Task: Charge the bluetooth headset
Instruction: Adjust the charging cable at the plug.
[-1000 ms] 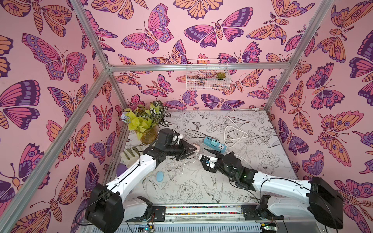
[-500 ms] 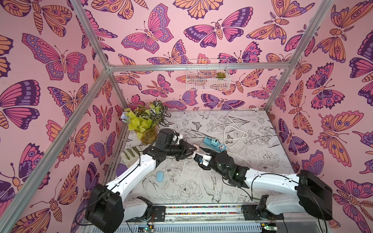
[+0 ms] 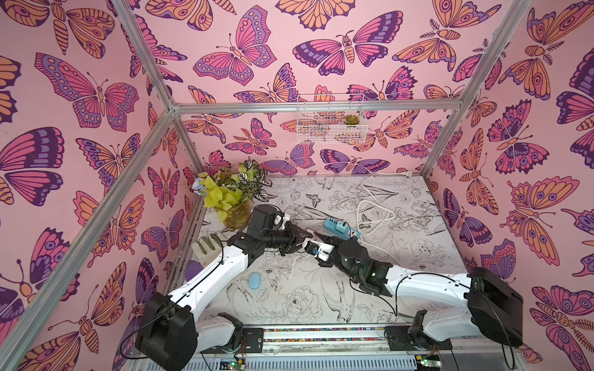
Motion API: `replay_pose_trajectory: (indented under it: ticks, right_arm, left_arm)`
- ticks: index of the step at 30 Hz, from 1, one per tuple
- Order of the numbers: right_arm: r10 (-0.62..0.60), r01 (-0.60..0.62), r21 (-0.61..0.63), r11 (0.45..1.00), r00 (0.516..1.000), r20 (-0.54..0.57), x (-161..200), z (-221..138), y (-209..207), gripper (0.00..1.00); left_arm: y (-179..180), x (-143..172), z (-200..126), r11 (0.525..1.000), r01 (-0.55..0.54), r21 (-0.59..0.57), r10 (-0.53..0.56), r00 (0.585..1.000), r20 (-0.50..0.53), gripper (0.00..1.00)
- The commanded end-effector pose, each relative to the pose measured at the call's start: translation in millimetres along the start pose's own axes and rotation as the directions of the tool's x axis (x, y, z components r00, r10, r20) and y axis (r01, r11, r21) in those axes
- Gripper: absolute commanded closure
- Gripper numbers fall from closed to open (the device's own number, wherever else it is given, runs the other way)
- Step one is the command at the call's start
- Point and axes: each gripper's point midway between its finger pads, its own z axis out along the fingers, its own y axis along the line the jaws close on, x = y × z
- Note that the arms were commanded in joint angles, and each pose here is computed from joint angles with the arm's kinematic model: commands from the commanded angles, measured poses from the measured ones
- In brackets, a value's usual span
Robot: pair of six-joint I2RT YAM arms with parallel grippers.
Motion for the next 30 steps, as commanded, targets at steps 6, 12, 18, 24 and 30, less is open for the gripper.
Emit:
replay_pose_trajectory:
  ticks: [6, 12, 18, 24, 30]
  right_arm:
    - [0.003, -0.003, 0.059, 0.998, 1.000, -0.005, -9, 8, -13, 0.48]
    - [0.006, -0.006, 0.075, 0.997, 1.000, 0.004, -11, 6, -16, 0.65]
    - [0.008, -0.008, 0.071, 0.997, 1.000, -0.004, -10, 2, -18, 0.79]
    - [0.023, -0.022, 0.055, 0.998, 1.000, -0.018, -3, -5, -15, 0.83]
    - [0.058, -0.056, 0.051, 0.997, 0.998, -0.040, 4, -15, -15, 0.85]
  left_arm:
    - [-16, 15, -5, 0.997, -0.050, 0.057, 0.053, 0.997, -0.047, 0.81]
    - [-15, 17, -5, 0.997, -0.045, 0.058, 0.048, 0.998, -0.052, 0.81]
    - [-16, 16, -5, 0.997, -0.047, 0.064, 0.050, 0.998, -0.046, 0.71]
    - [-13, 12, -5, 0.997, -0.044, 0.058, 0.045, 0.999, -0.024, 0.48]
    - [-11, 7, -11, 0.997, -0.059, 0.056, 0.058, 0.998, 0.015, 0.38]
